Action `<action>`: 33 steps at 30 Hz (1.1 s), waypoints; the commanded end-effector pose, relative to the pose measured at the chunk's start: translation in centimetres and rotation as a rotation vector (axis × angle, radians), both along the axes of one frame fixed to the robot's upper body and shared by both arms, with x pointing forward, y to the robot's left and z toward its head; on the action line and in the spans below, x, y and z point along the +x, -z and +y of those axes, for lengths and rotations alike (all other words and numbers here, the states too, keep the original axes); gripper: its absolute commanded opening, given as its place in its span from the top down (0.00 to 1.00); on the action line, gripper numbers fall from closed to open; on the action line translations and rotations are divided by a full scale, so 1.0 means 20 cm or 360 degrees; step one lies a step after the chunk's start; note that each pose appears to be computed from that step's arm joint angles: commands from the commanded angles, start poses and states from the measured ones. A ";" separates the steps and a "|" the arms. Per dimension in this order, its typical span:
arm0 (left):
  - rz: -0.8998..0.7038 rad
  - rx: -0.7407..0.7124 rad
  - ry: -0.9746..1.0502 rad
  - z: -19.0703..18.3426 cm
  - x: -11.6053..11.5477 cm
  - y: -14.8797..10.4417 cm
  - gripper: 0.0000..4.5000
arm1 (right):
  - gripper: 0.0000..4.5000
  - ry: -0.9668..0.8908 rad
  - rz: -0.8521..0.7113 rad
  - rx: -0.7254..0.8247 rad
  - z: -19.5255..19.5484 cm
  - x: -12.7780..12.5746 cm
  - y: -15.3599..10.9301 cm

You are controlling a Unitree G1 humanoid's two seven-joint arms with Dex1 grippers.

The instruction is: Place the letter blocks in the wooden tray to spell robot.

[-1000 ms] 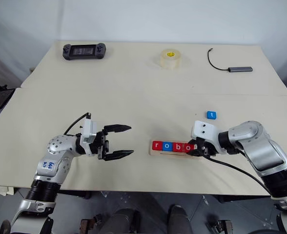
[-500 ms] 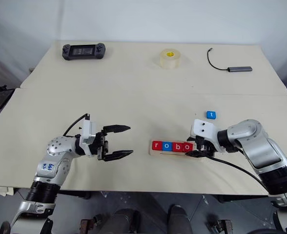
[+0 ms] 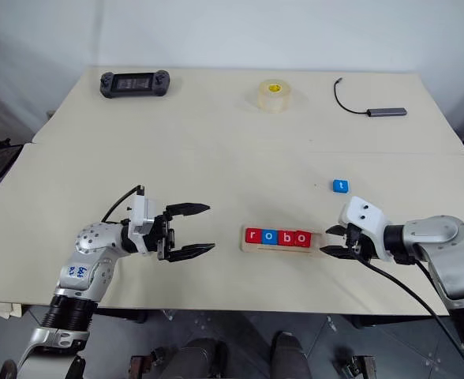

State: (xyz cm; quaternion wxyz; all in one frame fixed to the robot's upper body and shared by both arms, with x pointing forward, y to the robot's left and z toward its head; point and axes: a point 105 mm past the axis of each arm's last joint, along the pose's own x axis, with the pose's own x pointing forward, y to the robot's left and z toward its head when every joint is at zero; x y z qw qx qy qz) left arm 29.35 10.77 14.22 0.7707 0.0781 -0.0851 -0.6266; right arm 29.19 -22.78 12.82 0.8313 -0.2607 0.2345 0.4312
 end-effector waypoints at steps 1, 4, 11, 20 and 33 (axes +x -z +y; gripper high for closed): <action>-0.0058 -0.0014 0.0045 -0.02 -0.01 -0.05 0.00 | 0.81 0.0030 -0.0080 0.0000 0.01 0.03 -0.04; -0.0058 -0.0011 0.0046 -0.02 -0.01 -0.05 0.00 | 0.99 0.0035 -0.0079 0.0004 0.03 0.05 -0.03; -0.0055 -0.0009 0.0024 -0.02 -0.01 -0.04 0.00 | 0.99 -0.0012 -0.0045 0.0007 0.11 0.07 -0.01; -0.0048 -0.0016 0.0014 -0.02 -0.02 -0.04 0.00 | 0.99 -0.0074 -0.0048 0.0005 0.16 0.07 -0.02; -0.0028 -0.0014 0.0009 0.00 -0.02 -0.02 0.00 | 0.50 0.0393 -0.0557 0.0361 -0.16 -0.15 -0.16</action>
